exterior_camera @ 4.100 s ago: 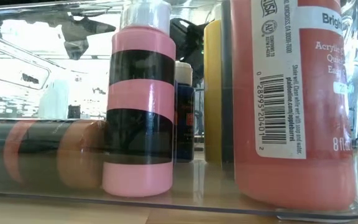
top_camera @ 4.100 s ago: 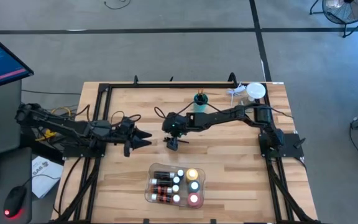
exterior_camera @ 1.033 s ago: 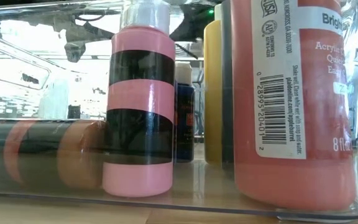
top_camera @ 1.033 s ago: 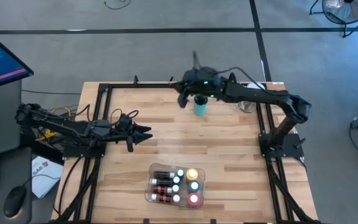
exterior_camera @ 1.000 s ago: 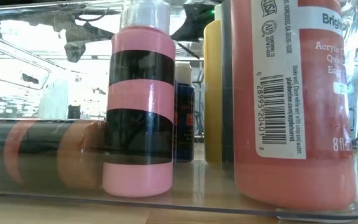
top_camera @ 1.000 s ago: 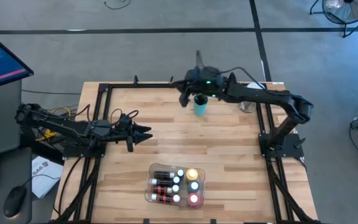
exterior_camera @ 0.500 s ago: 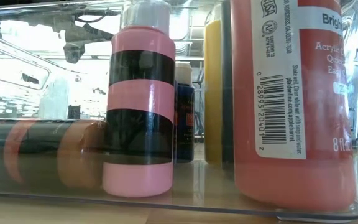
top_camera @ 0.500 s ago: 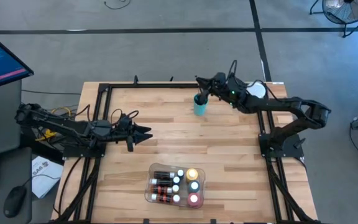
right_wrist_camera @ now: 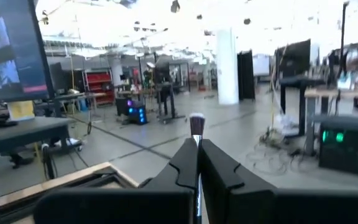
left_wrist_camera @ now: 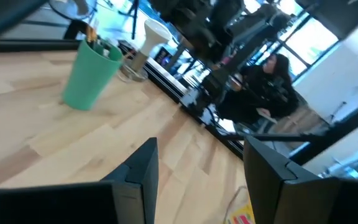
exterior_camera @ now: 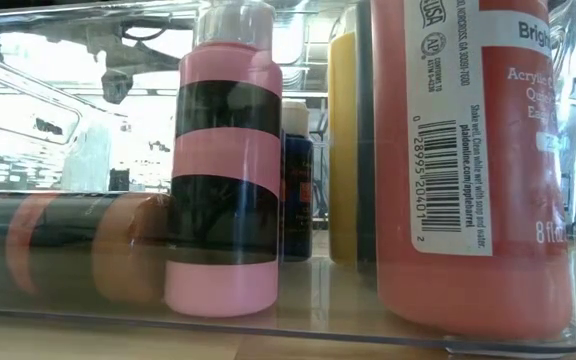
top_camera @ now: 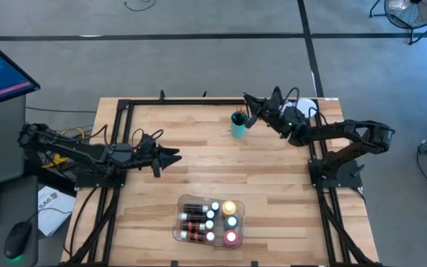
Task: Pick & Place Paint Supplies
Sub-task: Put the silver paint brush into the green cup
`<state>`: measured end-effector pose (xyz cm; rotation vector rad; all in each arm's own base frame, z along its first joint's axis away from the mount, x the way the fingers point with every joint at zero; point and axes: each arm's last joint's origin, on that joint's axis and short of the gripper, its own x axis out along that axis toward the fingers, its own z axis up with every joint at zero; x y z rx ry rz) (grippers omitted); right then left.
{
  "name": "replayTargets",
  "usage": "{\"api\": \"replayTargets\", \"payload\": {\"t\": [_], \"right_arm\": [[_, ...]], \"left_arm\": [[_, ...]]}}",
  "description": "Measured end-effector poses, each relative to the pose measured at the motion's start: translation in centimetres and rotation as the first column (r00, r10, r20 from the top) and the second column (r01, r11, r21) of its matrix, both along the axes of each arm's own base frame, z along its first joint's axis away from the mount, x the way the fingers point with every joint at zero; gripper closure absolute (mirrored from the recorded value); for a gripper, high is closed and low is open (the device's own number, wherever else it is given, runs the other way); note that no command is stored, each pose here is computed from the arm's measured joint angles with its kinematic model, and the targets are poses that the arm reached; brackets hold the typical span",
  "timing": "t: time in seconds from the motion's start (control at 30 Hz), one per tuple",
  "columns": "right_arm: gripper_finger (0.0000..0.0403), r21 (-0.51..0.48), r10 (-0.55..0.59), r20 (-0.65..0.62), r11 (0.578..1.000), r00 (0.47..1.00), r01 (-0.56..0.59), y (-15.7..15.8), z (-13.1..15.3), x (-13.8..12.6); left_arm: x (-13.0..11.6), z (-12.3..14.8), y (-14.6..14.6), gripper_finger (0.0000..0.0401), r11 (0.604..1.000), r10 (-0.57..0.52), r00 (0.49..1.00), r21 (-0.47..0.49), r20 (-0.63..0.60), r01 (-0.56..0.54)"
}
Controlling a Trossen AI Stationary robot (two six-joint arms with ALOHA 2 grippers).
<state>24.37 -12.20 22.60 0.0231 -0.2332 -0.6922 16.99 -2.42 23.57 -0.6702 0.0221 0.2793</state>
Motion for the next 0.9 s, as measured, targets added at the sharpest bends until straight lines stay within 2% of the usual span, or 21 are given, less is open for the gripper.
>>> {"api": "replayTargets", "payload": {"t": [0.2,0.37,0.6,0.7,0.9], "right_arm": [[0.0403,-0.103,0.035,0.064,0.994,0.997,-0.028,0.3,-0.7,-0.7],[0.0403,-0.159,0.013,0.082,0.987,0.997,0.001,-0.2,-2.3,-0.5],[0.0403,-0.14,0.049,-0.011,0.989,0.999,-0.05,-1.5,-5.1,1.1],[0.0403,-0.162,0.063,-0.027,0.985,0.998,-0.067,-1.6,-5.4,1.9],[0.0403,-0.151,0.053,-0.043,0.987,0.998,-0.059,-1.7,-5.9,1.9]], "left_arm": [[0.3,-0.4,0.1,0.0261,0.997,0.075,0.997,0.027,-0.028,-0.074],[1.0,-1.3,0.0,0.0261,0.996,0.082,0.994,0.04,-0.078,-0.079],[1.9,-2.4,-0.2,0.0261,0.996,0.084,0.988,0.051,-0.128,-0.078],[2.1,-2.6,-0.3,0.0261,0.996,0.084,0.987,0.053,-0.137,-0.078],[2.3,-2.9,-0.3,0.0261,0.996,0.085,0.985,0.055,-0.15,-0.077]]}}
